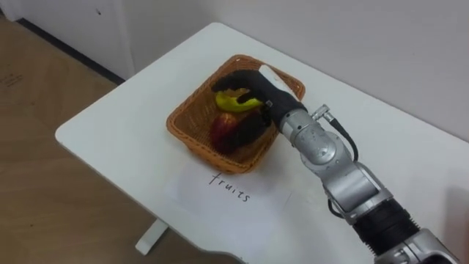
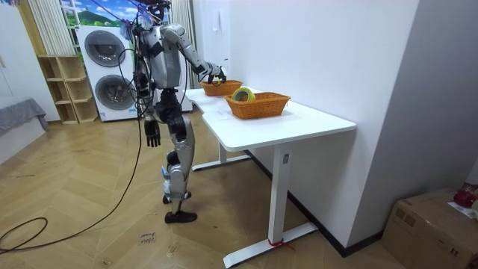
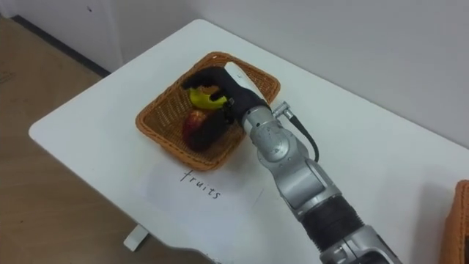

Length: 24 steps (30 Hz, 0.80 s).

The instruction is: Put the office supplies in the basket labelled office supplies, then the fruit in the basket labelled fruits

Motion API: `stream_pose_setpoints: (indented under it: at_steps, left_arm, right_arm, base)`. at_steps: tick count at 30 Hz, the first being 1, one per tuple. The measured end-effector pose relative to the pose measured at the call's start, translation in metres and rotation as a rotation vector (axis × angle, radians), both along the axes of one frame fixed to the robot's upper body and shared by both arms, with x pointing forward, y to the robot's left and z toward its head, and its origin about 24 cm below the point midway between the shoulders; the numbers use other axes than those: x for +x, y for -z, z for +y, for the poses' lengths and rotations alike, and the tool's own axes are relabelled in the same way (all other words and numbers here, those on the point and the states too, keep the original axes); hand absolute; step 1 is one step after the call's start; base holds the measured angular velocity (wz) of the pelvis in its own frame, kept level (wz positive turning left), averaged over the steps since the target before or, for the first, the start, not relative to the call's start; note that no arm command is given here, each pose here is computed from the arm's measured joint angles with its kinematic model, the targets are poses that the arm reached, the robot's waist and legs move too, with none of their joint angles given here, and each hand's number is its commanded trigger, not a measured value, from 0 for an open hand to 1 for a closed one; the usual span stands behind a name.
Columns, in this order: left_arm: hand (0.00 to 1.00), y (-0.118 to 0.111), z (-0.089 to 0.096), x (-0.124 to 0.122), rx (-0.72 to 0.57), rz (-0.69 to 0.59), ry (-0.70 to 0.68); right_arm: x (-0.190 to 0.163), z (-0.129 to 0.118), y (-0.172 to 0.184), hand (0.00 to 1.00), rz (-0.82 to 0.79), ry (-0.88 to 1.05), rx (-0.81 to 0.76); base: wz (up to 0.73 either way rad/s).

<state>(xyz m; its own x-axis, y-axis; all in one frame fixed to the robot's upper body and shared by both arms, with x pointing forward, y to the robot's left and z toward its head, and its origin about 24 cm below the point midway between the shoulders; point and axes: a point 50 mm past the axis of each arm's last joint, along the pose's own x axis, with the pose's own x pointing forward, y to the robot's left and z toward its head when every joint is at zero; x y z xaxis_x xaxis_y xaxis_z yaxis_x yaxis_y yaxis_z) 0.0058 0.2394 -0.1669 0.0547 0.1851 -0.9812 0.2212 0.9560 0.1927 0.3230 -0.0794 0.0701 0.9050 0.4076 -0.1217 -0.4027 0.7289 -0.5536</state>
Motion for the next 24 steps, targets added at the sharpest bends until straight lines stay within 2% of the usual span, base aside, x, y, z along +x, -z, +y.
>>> stream_pose_setpoints:
  at_steps: [20,24]
  left_arm:
    - [0.0,-0.001,0.002,0.009,0.035,-0.026,0.013]
    - [0.0,-0.002,0.003,0.015,0.052,-0.053,0.021]
  right_arm:
    - [0.002,-0.003,-0.004,0.0,-0.024,0.006,-0.002]
    - [0.006,-0.013,-0.012,0.0,-0.043,0.051,0.031]
  base:
    - [-0.02]
    - [-0.04]
